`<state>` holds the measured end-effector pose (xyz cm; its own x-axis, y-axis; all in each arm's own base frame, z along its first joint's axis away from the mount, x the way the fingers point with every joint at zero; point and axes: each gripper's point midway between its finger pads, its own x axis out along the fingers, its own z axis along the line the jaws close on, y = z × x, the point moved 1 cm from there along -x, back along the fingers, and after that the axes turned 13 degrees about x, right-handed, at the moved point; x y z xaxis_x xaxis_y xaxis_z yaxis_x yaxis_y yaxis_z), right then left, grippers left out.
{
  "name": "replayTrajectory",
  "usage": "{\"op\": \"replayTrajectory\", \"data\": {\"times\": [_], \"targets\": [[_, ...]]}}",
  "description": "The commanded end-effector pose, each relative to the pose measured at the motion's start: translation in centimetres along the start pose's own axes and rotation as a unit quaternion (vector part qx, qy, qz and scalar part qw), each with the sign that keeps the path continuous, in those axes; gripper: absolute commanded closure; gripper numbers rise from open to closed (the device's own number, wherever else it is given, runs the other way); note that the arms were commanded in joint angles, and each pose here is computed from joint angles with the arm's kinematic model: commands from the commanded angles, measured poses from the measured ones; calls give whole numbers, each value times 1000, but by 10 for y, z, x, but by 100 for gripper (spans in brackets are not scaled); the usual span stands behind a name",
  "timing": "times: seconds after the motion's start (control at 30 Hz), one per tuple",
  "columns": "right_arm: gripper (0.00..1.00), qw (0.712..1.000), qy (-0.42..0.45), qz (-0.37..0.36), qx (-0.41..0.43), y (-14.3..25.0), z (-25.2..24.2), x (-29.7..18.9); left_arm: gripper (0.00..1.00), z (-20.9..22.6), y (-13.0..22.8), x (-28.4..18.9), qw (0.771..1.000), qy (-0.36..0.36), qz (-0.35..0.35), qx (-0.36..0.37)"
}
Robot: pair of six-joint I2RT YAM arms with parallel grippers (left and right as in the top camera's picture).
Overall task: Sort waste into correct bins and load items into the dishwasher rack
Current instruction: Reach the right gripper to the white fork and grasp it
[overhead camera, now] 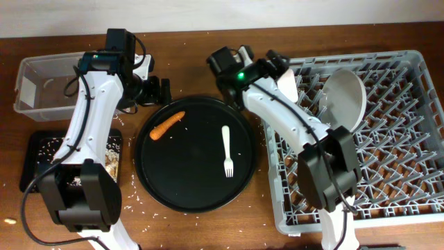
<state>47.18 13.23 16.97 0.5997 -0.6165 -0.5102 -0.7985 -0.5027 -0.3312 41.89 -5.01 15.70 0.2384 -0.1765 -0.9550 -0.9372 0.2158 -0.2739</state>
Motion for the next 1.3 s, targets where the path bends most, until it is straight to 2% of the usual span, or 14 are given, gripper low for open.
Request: {"op": "replayTrajectory", "data": {"times": [0.0,0.1,0.17,0.2,0.27,0.37,0.4,0.43,0.5,0.6,0.63,0.83,1.07,1.27], "targets": [[1,997,-63,-31,30,-19,8,-21,1,0,-7,-16,1000,-6,-23,2],[1,987,-134,-40,75,-21,4,-41,1,0,-6,-16,1000,-6,-22,2],[1,965,-256,-19,48,-2,16,-72,1,0,-7,-16,1000,-6,-23,2],[1,948,-317,0,31,13,23,-90,1,0,-7,-16,1000,-6,-23,2],[1,890,-454,46,3,39,50,-129,1,0,-6,-16,1000,-6,-22,2],[16,810,-577,104,4,60,84,-165,1,0,-6,-16,1000,-6,-22,2],[19,804,-580,126,14,67,89,-165,1,0,-7,-16,1000,-6,-23,2],[21,801,-566,186,56,82,100,-158,1,0,-7,-16,1000,-6,-23,2],[25,776,-569,256,89,104,117,-159,1,0,-7,-16,1000,-6,-23,2],[32,762,-550,315,137,129,153,-154,1,0,-7,-16,1000,-6,-23,2],[38,762,-538,326,154,140,171,-150,1,0,-6,-16,1000,-6,-22,2],[39,779,-468,360,211,162,191,-128,1,0,-7,-16,1000,-6,-23,2],[48,751,-483,392,223,162,207,-113,1,0,-7,-16,1000,-6,-23,2],[55,736,-510,363,258,135,212,-110,1,0,-6,-16,1000,-6,-22,2]]}}
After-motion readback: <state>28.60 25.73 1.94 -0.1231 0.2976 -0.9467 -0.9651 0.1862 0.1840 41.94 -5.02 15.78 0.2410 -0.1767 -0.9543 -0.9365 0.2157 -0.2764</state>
